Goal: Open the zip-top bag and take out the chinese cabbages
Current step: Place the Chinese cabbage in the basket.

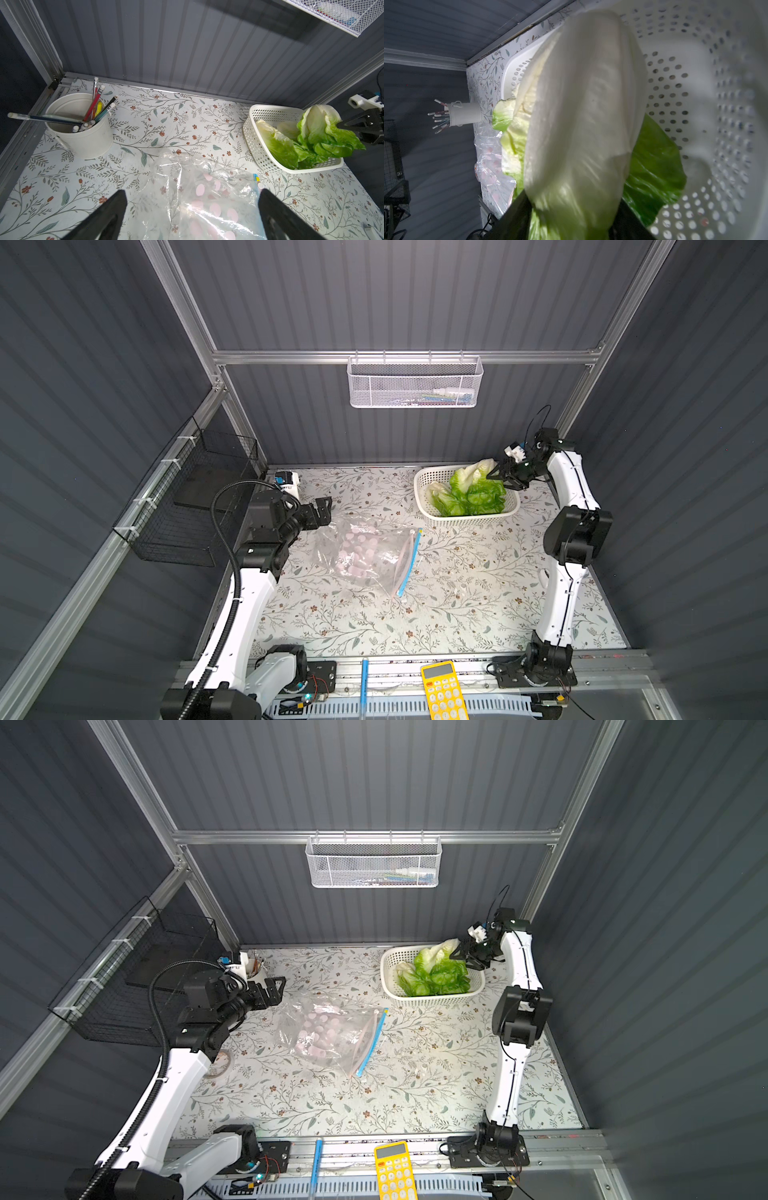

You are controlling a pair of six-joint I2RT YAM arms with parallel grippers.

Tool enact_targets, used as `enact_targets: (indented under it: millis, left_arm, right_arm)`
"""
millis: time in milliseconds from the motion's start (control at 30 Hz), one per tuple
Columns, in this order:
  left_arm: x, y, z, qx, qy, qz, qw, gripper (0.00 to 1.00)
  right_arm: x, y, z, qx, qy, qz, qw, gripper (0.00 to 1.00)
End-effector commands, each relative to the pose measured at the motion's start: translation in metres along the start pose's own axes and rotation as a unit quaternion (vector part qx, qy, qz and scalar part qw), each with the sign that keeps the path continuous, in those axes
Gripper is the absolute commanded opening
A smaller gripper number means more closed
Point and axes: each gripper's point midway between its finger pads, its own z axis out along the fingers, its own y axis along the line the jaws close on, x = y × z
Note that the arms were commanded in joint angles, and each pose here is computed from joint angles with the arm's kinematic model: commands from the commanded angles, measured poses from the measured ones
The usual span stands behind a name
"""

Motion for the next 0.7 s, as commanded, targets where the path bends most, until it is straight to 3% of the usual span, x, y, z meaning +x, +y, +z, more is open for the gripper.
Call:
enact_targets:
  millis: [0, 167, 467, 667]
  left_arm:
    - [-0.007, -0.007, -0.005, 0.014, -0.014, 0.014, 1.0, 1.0]
    - [-0.007, -0.009, -0.009, 0.019, -0.017, 0.015, 1.0, 1.0]
    - [-0.01, -0.007, -0.011, 0.012, -0.027, 0.01, 1.0, 1.0]
    - [-0.006, 0.036, 0.001, -0.098, -0.039, -0.052, 0.993, 1.0]
  right_arm:
    - [0.01, -0.001, -0.019, 0.04, -0.002, -0.007, 0.999, 0.68]
    - [0.019, -0.003, -0.032, 0.068, -0.01, -0.013, 0.998, 0.75]
    - [0.042, -0.005, -0.054, 0.115, -0.028, -0.022, 0.993, 0.78]
    - [0.069, 0.007, -0.07, 0.105, -0.098, -0.052, 0.988, 0.81]
